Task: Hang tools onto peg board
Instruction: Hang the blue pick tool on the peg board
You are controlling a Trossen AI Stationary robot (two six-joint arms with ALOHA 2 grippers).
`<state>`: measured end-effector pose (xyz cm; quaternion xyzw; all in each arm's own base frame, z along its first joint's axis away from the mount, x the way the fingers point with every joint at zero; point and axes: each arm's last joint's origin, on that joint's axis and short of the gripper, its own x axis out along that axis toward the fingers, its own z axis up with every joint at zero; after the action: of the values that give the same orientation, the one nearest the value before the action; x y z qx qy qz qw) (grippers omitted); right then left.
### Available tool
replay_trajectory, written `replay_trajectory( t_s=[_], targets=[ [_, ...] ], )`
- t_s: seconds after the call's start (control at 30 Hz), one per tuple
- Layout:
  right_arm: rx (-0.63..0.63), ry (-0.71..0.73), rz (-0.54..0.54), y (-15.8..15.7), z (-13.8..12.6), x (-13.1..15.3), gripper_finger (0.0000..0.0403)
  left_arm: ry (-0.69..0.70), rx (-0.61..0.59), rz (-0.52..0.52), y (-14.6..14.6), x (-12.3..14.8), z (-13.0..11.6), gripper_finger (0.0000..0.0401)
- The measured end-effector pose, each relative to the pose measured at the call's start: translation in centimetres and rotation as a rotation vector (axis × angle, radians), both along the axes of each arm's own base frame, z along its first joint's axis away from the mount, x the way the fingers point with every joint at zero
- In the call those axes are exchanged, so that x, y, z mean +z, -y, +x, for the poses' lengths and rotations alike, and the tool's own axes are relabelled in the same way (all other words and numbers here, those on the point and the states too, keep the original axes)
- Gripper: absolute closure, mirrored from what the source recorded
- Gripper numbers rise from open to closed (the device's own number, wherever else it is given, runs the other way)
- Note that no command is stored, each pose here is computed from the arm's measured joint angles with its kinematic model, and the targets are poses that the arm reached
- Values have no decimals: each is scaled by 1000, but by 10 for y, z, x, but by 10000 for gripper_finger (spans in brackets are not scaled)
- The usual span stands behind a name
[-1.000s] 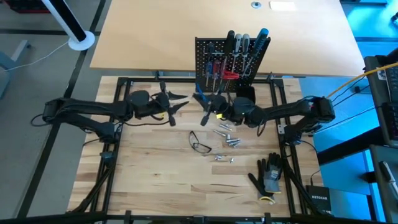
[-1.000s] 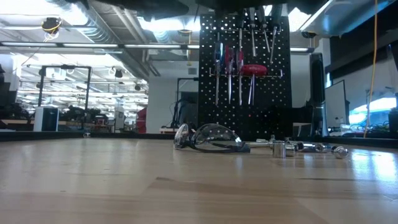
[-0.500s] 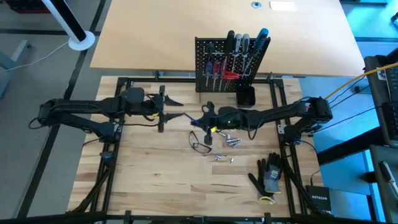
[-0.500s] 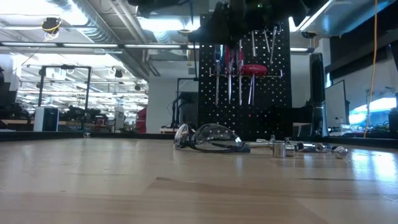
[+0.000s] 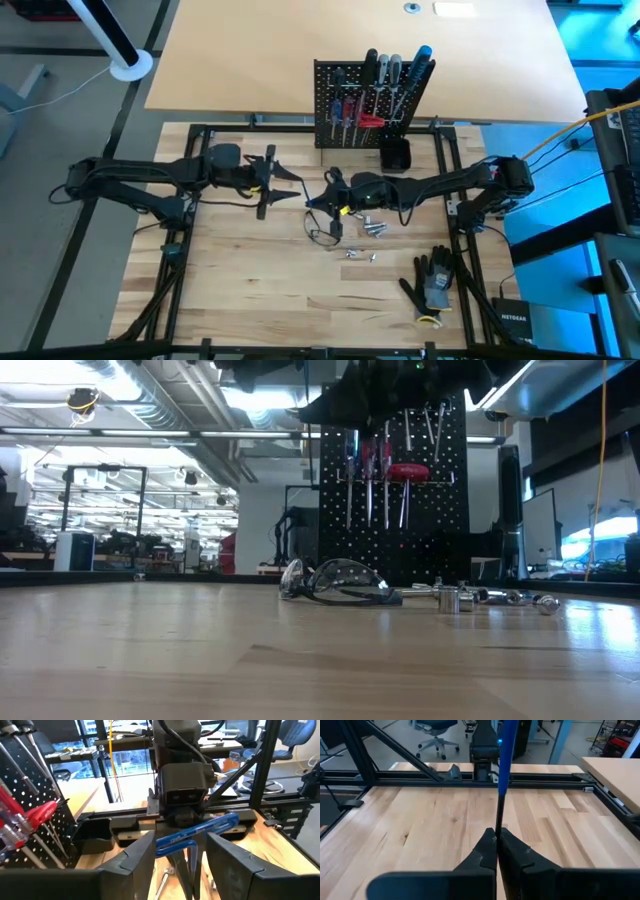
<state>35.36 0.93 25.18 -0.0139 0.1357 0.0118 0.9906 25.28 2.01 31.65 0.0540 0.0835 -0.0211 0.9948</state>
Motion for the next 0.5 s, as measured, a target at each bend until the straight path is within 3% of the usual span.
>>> replay_trajectory(
  t_s=[0.5],
  targets=[
    [76, 19, 5, -13, 0, 2, 397, 1, 2, 19, 3, 4, -7, 237]
  ],
)
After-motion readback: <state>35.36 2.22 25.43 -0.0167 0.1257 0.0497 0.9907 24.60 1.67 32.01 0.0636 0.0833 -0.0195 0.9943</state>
